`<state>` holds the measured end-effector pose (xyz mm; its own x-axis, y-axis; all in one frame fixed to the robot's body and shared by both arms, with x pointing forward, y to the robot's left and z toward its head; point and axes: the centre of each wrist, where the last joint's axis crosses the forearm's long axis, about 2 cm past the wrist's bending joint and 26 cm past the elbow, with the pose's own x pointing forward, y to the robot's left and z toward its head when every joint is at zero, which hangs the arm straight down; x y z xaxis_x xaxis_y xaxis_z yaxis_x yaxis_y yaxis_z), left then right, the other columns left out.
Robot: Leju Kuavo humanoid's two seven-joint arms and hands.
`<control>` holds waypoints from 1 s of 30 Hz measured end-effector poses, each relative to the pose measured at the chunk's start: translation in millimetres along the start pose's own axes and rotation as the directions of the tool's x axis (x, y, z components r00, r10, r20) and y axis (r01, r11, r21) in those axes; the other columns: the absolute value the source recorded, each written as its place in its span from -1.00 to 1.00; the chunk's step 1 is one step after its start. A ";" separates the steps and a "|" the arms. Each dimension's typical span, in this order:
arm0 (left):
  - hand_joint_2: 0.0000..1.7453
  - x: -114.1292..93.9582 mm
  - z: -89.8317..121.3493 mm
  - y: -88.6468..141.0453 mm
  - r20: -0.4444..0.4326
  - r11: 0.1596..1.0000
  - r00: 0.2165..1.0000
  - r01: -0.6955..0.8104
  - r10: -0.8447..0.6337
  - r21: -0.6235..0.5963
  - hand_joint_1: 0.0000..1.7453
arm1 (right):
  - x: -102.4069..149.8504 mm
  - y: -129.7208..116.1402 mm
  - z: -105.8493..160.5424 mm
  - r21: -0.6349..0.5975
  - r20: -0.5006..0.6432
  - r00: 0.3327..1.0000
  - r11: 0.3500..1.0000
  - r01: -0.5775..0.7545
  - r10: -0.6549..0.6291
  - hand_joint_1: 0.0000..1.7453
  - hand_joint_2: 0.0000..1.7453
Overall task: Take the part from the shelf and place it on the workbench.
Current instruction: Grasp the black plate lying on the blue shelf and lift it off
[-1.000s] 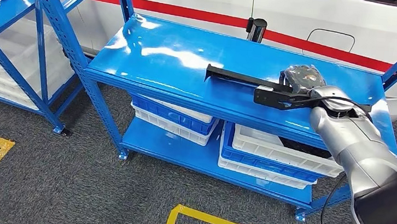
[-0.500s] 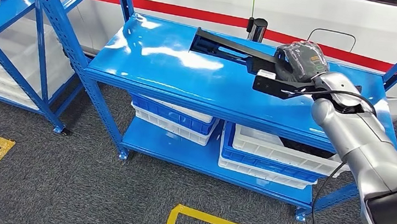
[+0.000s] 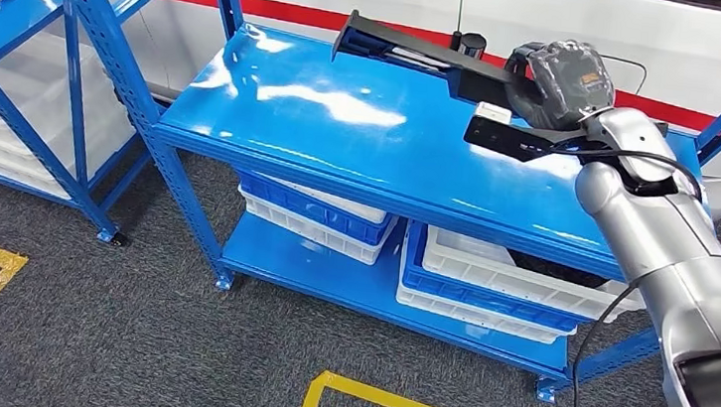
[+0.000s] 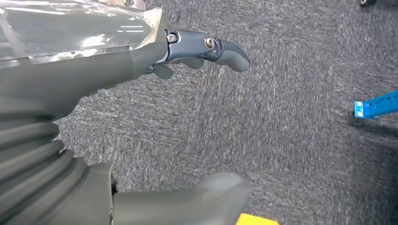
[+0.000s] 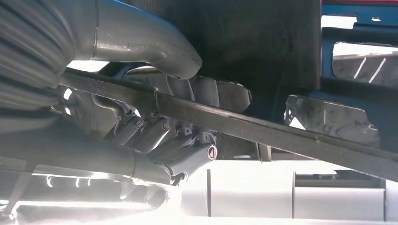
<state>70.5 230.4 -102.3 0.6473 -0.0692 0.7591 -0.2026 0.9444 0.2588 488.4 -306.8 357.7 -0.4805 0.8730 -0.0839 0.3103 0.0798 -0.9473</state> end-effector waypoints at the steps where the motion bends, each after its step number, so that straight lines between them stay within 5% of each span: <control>1: 1.00 -0.1 0.1 0.2 -0.004 1.000 1.000 0.000 0.000 0.007 -1.00 | 0.1 -1.7 -0.6 -0.004 0.002 1.000 1.000 0.001 -0.001 1.00 1.00; 13: 1.00 0.3 1.3 -3.1 -0.216 0.999 0.976 0.005 -0.014 -0.042 -1.00 | 7.5 14.6 2.4 -0.023 -0.014 0.999 0.998 0.052 -0.052 1.00 1.00; 30: 1.00 6.1 -2.0 -7.4 -0.194 0.991 0.979 0.037 -0.061 -0.126 -1.00 | 3.6 56.8 24.4 0.033 -0.077 0.992 0.995 0.098 -0.095 1.00 1.00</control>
<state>77.4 223.7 -100.7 0.7887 -0.0629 0.6116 -0.0844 0.9743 0.2090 484.3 -310.8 296.1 -0.4433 0.8959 0.0310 0.2341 0.1491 -0.9607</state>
